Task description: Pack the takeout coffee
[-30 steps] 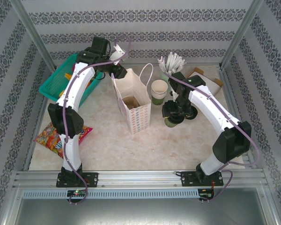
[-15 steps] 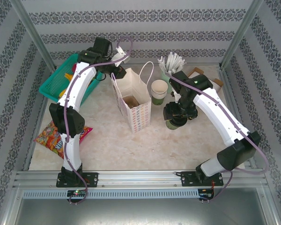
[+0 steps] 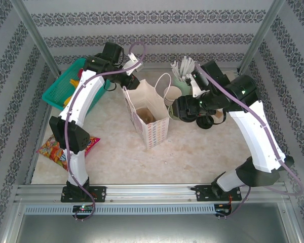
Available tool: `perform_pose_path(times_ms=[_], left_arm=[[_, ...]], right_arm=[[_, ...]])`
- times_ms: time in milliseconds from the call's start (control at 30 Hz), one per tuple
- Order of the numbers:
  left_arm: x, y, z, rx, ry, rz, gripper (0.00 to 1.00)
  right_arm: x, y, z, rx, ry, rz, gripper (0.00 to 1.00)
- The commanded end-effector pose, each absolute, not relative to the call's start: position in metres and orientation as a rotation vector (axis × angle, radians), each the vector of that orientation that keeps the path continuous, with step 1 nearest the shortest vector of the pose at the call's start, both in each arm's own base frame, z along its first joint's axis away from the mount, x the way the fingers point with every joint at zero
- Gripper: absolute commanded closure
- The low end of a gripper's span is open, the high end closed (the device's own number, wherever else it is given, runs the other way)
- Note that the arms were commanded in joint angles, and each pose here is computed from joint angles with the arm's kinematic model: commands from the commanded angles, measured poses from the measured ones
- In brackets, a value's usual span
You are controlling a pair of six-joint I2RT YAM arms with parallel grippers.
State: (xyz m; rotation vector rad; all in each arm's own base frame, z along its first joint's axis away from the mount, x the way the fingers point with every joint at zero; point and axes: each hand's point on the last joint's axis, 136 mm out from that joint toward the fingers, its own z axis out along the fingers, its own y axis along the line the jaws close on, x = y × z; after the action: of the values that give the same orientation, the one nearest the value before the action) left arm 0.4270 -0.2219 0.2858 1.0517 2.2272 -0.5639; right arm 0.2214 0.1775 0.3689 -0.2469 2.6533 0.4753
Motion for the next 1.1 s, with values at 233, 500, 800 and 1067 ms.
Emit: perform_pose_path(times_ms=[233, 500, 800, 1067], left_arm=[[0.399, -0.237, 0.296, 1.030, 2.232, -0.619, 0.82], [0.392, -0.242, 0.291, 1.015, 2.262, -0.608, 0.77], [0.403, -0.232, 0.315, 0.852, 2.255, -0.541, 0.56], [0.404, -0.221, 0.338, 0.693, 2.252, -0.513, 0.41]], right_arm=[[0.182, 0.192, 0.392, -0.361, 2.685, 0.530, 0.30], [0.200, 0.232, 0.386, -0.492, 2.642, 0.469, 0.30], [0.223, 0.257, 0.358, -0.556, 2.679, 0.344, 0.30], [0.229, 0.260, 0.336, -0.595, 2.738, 0.246, 0.29]])
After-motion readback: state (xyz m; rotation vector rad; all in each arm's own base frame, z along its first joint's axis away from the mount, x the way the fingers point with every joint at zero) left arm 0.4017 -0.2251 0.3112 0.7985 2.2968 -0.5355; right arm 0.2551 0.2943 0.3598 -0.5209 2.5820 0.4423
